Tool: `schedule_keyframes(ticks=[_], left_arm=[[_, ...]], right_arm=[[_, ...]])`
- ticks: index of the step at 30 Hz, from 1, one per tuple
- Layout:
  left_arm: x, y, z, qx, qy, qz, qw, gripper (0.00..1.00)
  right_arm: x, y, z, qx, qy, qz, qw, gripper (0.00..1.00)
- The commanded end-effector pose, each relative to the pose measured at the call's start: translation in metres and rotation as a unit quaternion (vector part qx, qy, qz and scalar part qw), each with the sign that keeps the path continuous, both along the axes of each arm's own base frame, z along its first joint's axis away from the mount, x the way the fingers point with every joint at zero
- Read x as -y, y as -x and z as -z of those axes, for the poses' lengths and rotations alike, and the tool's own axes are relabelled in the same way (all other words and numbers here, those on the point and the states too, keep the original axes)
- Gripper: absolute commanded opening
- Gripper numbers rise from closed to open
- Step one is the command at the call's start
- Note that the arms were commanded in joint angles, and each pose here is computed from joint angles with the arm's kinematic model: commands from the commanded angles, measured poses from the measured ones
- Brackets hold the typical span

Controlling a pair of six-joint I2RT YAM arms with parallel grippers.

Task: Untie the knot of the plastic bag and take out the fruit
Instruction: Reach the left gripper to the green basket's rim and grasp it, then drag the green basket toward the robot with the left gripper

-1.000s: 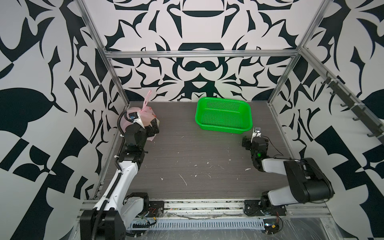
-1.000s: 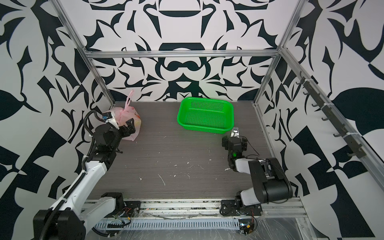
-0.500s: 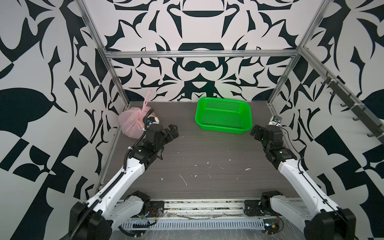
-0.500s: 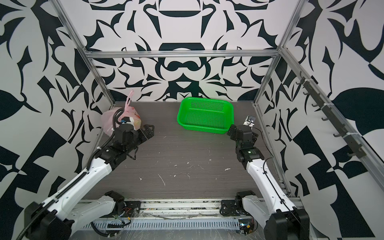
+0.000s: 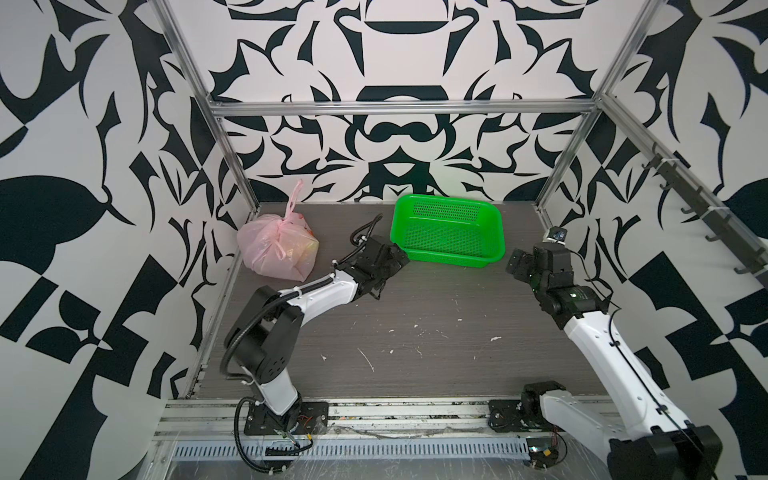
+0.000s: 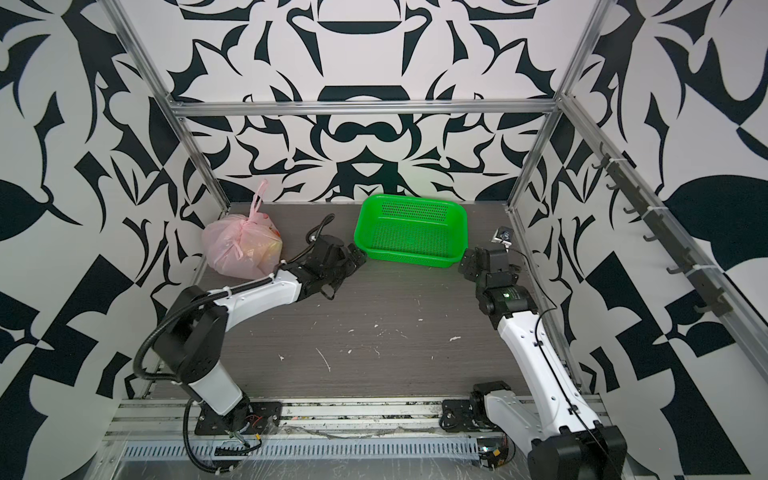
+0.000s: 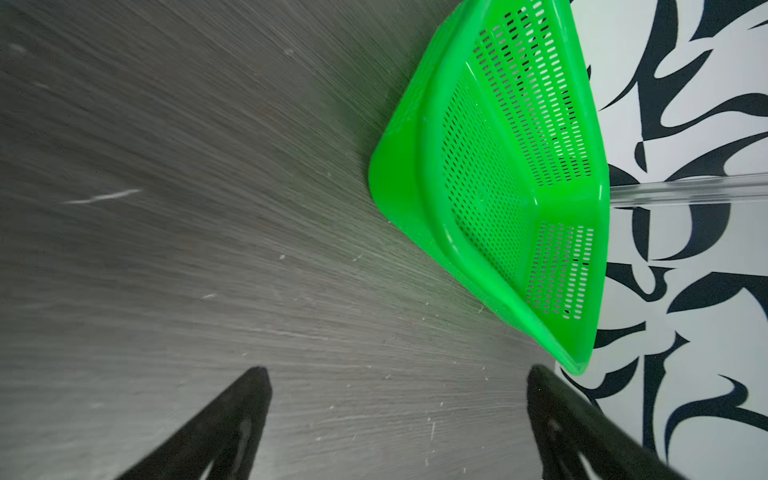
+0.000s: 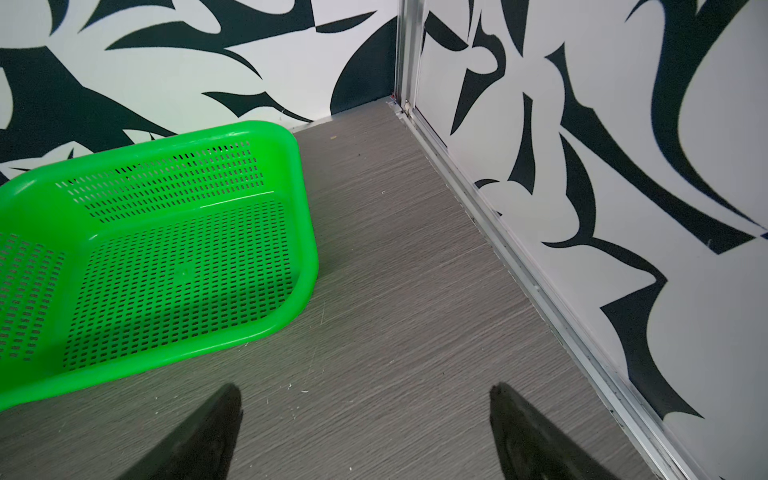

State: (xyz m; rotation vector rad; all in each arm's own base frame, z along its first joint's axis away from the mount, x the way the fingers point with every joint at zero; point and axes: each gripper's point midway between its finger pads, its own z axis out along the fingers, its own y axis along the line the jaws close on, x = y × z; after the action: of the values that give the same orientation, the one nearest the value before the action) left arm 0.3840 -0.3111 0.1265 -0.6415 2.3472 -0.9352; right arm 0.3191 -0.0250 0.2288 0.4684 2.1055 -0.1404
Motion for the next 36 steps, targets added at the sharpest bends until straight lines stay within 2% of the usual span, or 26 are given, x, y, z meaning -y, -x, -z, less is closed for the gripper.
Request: schedule_keyframes(ticks=[1,12,13,16,36], left_arm=[[0.039,-0.015,-0.016,0.014,0.058,-0.001,0.998,0.98],[0.097,-0.047,0.023,-0.007,0.081,0.002,0.997,0.86],[0.099,-0.05,0.025,-0.008,0.08,0.0,0.997,0.81],[0.106,-0.056,0.031,-0.011,0.083,0.0,0.997,0.74],[0.106,-0.055,0.057,-0.026,0.079,0.001,0.997,0.34]], right_arm=[[-0.001,-0.004,-0.015,0.012,0.006,-0.01,1.0,0.95],[-0.002,0.003,-0.021,0.024,0.018,-0.026,0.999,0.94],[-0.002,0.003,-0.02,0.023,0.02,-0.027,0.999,0.94],[-0.001,0.005,-0.018,0.02,0.025,-0.028,0.999,0.94],[-0.002,0.008,-0.006,0.012,0.025,-0.032,0.999,0.92]])
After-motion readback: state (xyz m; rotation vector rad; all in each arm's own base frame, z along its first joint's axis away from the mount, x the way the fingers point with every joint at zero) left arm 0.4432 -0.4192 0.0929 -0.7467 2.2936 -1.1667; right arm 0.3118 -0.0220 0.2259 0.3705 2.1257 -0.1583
